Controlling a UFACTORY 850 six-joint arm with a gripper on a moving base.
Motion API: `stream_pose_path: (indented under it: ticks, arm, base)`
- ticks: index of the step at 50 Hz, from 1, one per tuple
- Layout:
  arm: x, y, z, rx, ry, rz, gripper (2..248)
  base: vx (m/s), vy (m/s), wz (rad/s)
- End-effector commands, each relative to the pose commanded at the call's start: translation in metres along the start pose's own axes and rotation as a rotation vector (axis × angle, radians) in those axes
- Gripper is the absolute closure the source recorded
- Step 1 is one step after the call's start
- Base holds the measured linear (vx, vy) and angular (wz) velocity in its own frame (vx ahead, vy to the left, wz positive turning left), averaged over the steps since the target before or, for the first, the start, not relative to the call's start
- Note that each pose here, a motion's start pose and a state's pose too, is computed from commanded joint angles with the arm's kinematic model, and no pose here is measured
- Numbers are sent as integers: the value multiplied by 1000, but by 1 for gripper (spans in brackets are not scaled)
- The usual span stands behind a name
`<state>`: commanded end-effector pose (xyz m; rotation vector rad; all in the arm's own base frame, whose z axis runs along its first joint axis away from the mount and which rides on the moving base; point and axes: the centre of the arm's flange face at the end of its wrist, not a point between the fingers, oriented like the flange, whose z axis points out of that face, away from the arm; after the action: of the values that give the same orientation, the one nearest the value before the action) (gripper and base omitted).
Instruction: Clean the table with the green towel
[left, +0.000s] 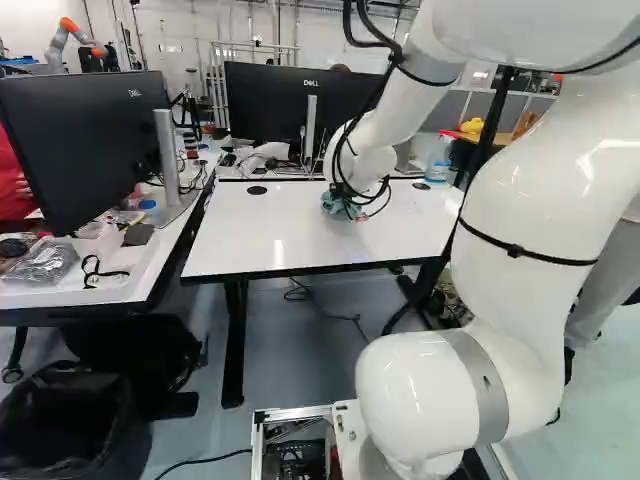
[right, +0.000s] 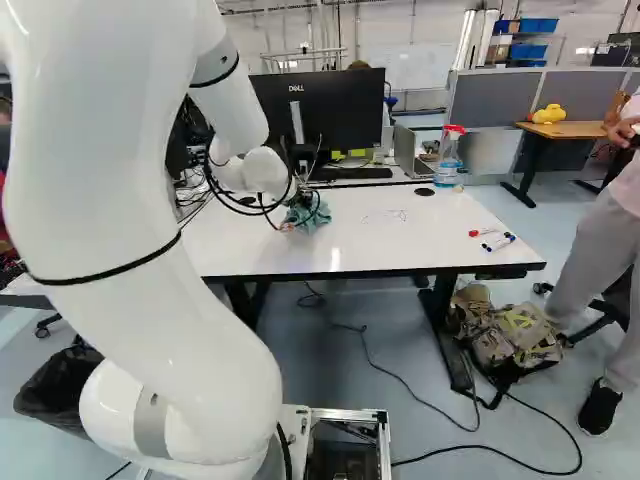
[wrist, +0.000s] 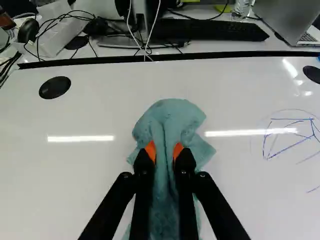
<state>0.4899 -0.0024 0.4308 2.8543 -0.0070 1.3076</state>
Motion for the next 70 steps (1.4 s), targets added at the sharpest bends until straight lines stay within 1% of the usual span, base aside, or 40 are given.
stream_pose_path:
  ticks: [26,46,70]
  arm:
    - [50,-4,15,6,71,-4,195]
    - [74,-20,46,27,85,-21,195]
    - [100,-44,82,57,108,-44,195]
  base:
    - [0,0,0]
    - [0,0,0]
    - [0,0,0]
